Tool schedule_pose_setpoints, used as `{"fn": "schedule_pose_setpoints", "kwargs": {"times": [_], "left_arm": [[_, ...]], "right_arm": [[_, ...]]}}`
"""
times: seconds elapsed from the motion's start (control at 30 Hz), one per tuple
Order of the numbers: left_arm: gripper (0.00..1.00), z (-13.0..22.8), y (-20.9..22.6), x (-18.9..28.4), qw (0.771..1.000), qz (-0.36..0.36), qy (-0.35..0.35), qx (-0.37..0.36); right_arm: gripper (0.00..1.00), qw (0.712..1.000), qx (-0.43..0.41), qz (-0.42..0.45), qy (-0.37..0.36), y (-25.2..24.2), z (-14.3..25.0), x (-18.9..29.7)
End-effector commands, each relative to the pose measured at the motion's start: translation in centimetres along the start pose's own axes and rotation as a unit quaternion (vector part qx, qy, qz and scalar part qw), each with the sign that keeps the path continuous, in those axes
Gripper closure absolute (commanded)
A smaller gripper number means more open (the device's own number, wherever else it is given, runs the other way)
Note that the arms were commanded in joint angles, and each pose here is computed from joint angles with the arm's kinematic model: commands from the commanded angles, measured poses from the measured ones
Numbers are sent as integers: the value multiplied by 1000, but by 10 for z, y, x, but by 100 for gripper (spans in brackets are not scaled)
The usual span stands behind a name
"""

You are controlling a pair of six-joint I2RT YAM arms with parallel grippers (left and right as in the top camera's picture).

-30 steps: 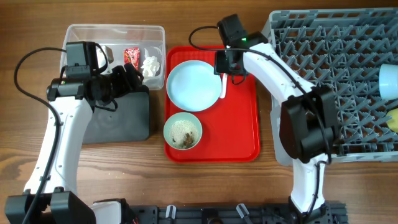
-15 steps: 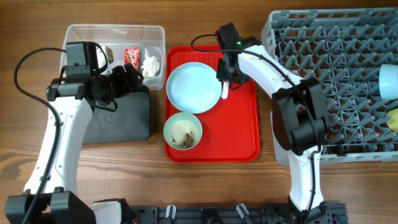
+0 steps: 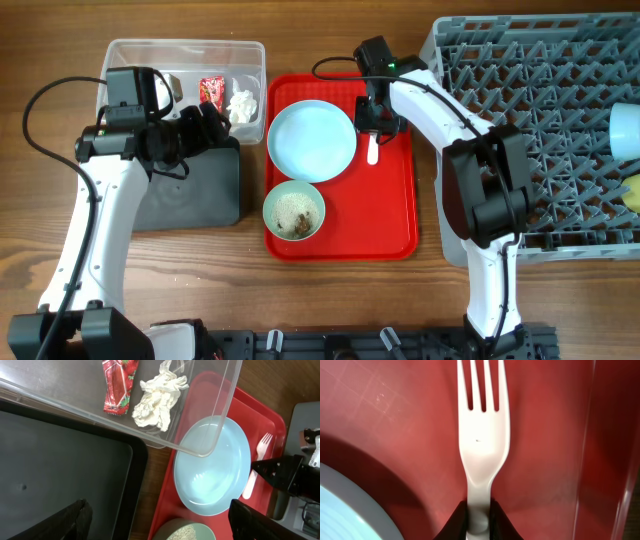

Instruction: Sort waste into correct bins and load items into the dishwasher rack

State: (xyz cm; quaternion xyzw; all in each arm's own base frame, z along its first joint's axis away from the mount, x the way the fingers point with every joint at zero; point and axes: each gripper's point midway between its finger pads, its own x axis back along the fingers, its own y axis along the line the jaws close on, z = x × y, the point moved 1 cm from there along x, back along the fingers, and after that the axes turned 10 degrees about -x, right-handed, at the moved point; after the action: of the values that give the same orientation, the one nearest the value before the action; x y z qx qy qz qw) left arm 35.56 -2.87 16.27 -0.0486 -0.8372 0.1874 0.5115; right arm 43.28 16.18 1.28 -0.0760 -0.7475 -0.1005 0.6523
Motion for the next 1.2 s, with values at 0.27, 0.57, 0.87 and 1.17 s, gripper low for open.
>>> {"fn": "schedule_pose_setpoints", "kwargs": {"times": [0.27,0.57,0.87,1.17], "left_arm": [[11,-2,1,5,1000,-2,-8,-6],[11,-2,1,5,1000,-2,-8,-6],[11,-2,1,5,1000,-2,-8,-6],[11,-1,1,5,1000,-3,-5,-5]], "right_arm": [[96,995,73,-56,-26,8,0,75],[83,993,86,-66,-40,-6,0,113],[47,991,68,-109,-48,21,-9,76],[39,995,29,-81,-53,30,-22,4]]}}
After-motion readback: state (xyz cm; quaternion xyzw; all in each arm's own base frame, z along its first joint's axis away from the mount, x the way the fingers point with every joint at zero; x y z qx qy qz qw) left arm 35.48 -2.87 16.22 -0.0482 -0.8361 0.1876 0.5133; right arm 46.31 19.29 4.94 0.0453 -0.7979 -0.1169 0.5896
